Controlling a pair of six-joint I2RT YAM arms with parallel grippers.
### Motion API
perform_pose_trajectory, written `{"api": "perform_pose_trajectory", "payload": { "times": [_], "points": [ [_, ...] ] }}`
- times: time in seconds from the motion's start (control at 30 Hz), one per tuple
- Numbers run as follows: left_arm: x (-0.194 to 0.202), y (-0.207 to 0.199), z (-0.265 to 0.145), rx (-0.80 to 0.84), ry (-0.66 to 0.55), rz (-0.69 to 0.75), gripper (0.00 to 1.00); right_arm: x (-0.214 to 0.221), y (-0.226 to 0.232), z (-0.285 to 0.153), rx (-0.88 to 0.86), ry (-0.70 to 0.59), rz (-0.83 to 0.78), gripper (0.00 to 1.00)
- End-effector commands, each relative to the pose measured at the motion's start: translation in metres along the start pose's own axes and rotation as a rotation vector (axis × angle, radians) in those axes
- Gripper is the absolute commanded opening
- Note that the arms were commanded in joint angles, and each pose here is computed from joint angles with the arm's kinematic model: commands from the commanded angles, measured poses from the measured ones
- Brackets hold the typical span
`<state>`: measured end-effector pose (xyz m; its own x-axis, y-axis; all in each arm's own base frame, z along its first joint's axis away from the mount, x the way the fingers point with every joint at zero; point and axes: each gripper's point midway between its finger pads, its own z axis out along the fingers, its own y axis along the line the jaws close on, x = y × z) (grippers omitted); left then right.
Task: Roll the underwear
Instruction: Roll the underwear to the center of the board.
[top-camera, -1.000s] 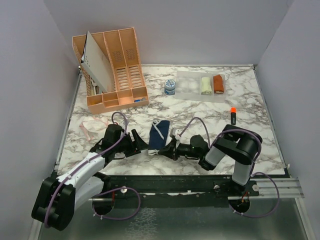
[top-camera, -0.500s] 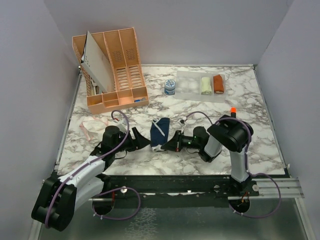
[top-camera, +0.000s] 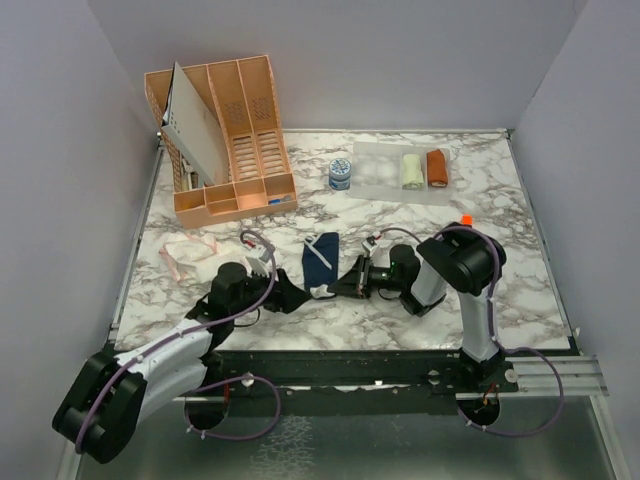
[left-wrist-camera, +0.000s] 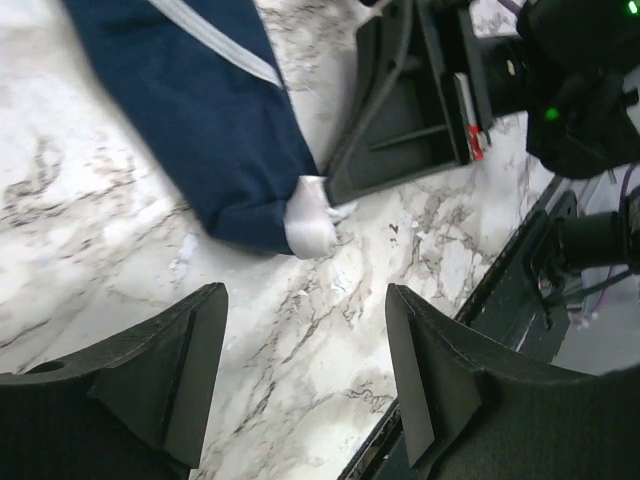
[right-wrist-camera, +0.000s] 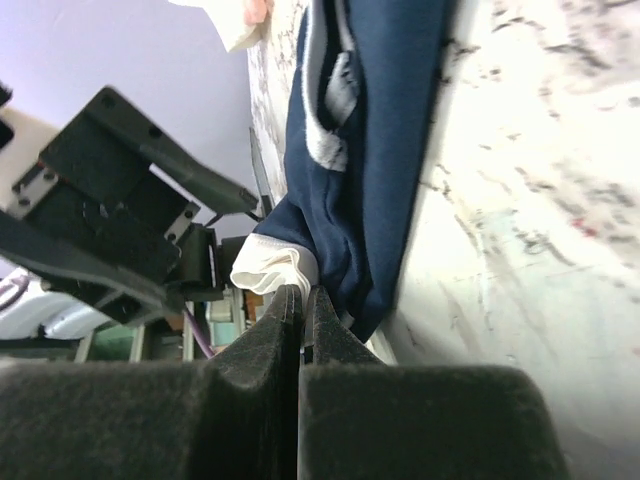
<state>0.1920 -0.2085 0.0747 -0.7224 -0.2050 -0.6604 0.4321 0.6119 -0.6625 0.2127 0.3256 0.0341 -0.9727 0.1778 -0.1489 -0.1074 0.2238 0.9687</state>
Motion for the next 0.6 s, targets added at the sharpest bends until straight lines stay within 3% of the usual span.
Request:
{"api": "perform_pose_trajectory", "payload": {
  "times": [0.0,0.43,0.57],
  "points": [
    [-0.005,-0.012,0.01,0.039,-0.017,0.221,0.7,0.001,-0.01,-0.002,0.047,0.045,0.129,0.01],
    [-0.012,-0.011,0.037,0.011,0.052,0.532,0.73,-0.006,-0.007,0.0,0.051,0.089,0.114,0.0],
    [-0.002,-0.009,0.042,0.023,0.103,0.546,0.74,-0.007,-0.006,0.0,0.046,0.095,0.114,0.01]
  ]
}}
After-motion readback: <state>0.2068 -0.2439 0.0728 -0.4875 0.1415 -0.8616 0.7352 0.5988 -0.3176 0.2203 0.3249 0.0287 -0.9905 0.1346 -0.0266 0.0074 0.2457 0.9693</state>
